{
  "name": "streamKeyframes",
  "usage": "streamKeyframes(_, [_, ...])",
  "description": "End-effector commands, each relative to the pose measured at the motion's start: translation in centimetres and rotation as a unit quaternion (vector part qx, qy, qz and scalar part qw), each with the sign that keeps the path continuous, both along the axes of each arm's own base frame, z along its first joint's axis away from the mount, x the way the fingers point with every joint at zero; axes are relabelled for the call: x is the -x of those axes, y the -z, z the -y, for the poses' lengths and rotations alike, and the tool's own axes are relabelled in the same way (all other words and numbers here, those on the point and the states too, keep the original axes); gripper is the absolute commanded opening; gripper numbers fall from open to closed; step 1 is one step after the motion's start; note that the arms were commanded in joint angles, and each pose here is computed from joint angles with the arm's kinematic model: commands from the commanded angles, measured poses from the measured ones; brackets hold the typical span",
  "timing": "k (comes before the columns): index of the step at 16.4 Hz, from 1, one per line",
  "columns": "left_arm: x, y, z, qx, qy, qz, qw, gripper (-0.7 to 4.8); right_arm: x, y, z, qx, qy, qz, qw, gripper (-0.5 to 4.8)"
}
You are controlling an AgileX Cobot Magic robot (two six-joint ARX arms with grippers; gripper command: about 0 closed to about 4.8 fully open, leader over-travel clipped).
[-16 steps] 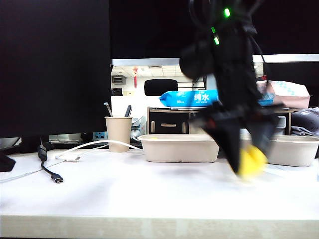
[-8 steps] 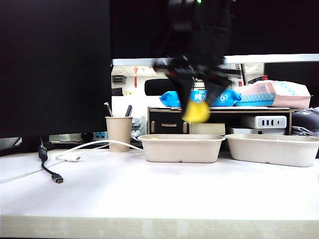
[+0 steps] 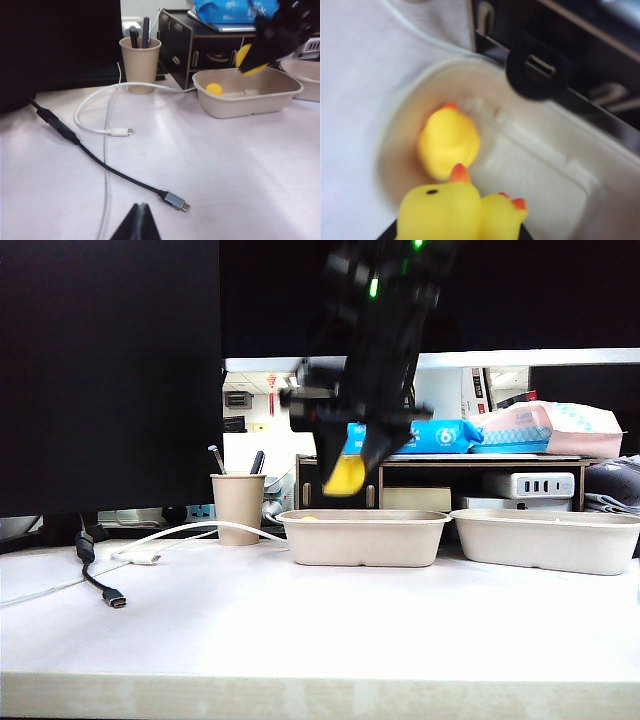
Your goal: Put the dolls with similar colors into the same paper box, while dolls with different colors go into separate paper boxes.
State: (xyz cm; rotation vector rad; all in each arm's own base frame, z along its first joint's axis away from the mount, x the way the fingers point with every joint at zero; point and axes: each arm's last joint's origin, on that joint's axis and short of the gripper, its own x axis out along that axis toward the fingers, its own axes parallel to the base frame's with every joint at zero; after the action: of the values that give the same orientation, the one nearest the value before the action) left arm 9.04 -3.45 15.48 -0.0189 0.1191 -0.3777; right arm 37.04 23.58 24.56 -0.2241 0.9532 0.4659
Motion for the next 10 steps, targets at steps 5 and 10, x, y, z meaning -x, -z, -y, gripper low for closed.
streamKeyframes(5, [0.1, 0.0, 0.3, -0.002, 0.019, 0.001, 1.000, -0.05, -2.1, 1.7, 0.7, -0.008, 0.018, 0.014, 1.000, 2.63])
streamKeyframes(10, [0.1, 0.0, 0.3, -0.002, 0.019, 0.001, 1.000, -0.05, -1.9, 1.5, 1.3, 0.004, 0.022, -0.007, 1.000, 3.70])
